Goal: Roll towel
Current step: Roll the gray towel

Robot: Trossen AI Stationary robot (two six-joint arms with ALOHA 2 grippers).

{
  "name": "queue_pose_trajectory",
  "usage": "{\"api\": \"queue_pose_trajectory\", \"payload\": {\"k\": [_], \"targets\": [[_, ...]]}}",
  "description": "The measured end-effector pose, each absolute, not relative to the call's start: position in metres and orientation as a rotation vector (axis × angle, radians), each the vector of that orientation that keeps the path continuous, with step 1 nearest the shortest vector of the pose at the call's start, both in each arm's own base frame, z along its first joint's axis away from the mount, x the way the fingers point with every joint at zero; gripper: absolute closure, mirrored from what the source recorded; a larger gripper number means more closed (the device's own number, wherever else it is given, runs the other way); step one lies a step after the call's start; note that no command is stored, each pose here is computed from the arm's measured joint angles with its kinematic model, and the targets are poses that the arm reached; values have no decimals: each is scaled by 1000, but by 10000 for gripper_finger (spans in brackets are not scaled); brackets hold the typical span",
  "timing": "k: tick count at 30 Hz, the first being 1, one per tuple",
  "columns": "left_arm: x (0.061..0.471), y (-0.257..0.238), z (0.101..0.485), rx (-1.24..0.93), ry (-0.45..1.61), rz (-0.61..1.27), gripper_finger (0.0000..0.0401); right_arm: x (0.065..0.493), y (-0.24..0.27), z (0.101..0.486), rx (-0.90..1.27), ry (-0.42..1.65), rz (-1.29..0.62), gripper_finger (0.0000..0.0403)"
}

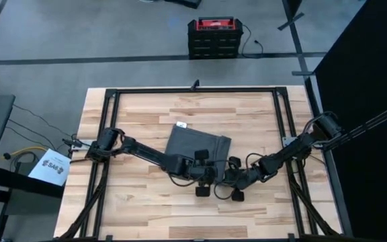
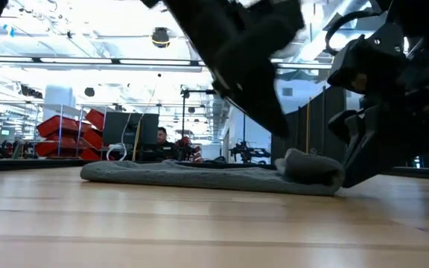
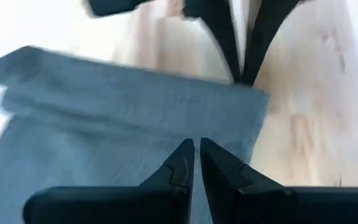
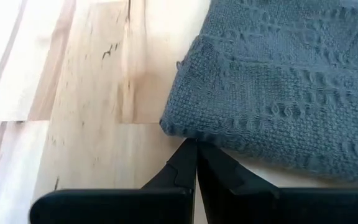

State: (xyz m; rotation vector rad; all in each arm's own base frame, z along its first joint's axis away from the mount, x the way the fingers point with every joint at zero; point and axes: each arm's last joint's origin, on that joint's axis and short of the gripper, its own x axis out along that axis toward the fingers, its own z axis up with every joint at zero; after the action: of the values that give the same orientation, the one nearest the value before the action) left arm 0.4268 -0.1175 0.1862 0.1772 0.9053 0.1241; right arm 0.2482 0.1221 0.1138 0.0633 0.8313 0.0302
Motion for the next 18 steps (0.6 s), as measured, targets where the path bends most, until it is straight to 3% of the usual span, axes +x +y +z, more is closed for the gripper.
{"api": "queue_pose_trajectory", "payload": {"k": [5, 18], "targets": [[415, -123, 193, 191, 932, 212, 386, 254, 124, 119, 44, 807, 41, 403], [399, -124, 122, 76, 915, 254, 386, 259, 112, 119, 44, 823, 21, 403]]}}
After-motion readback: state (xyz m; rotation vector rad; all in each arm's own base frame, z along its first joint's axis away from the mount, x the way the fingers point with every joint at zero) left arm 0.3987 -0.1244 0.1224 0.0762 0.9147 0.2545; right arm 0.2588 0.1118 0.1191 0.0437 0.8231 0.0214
